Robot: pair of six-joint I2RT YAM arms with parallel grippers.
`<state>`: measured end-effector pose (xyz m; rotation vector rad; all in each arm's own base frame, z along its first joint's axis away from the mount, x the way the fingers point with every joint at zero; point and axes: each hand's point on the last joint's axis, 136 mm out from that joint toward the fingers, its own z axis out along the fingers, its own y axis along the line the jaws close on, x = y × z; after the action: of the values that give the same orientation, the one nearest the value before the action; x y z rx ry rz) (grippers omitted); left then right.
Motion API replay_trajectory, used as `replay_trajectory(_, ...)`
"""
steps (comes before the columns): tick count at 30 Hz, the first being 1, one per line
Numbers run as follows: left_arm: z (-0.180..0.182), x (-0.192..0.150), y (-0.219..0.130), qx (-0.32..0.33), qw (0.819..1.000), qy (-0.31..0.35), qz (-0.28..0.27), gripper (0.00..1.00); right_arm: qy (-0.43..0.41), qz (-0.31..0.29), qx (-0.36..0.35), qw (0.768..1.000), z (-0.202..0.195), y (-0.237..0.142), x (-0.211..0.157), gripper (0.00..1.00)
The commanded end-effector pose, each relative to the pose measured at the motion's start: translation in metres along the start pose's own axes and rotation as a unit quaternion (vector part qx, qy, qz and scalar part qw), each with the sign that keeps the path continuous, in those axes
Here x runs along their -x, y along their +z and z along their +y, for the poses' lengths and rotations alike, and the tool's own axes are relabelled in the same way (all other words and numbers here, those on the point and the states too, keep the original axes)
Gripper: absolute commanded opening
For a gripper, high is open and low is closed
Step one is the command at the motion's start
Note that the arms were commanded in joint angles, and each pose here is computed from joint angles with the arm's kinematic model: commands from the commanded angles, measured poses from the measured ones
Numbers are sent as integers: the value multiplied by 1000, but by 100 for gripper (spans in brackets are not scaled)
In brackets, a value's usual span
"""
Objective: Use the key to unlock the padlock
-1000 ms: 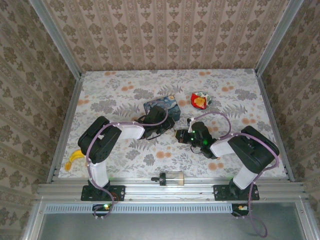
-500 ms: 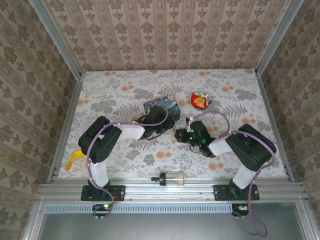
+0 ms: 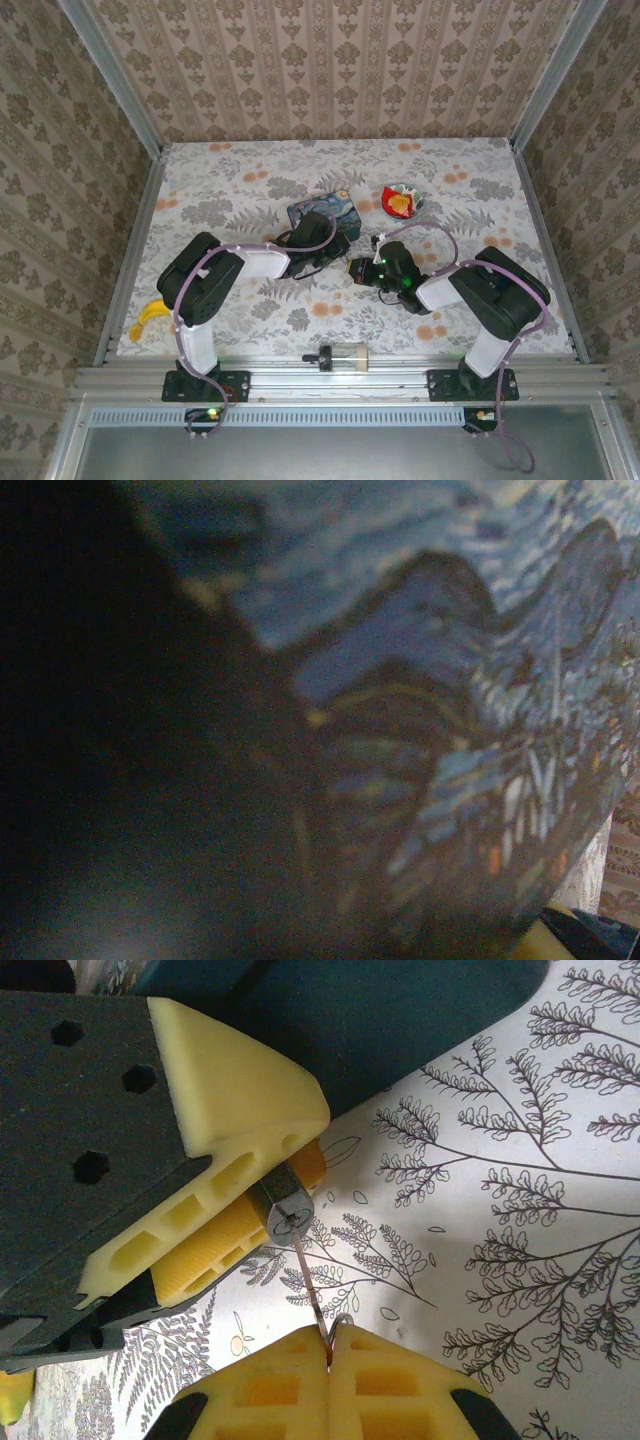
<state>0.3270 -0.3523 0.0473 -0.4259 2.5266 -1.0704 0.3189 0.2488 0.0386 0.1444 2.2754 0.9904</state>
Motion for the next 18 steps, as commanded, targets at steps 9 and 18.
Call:
replay_trajectory(9, 19, -34, 8, 23, 997, -26, 63, 7, 4, -37, 35, 999, 26, 5, 30, 0)
replay_trajectory(18, 15, -37, 10, 18, 997, -26, 68, 7, 25, -43, 73, 996, 36, 7, 41, 0)
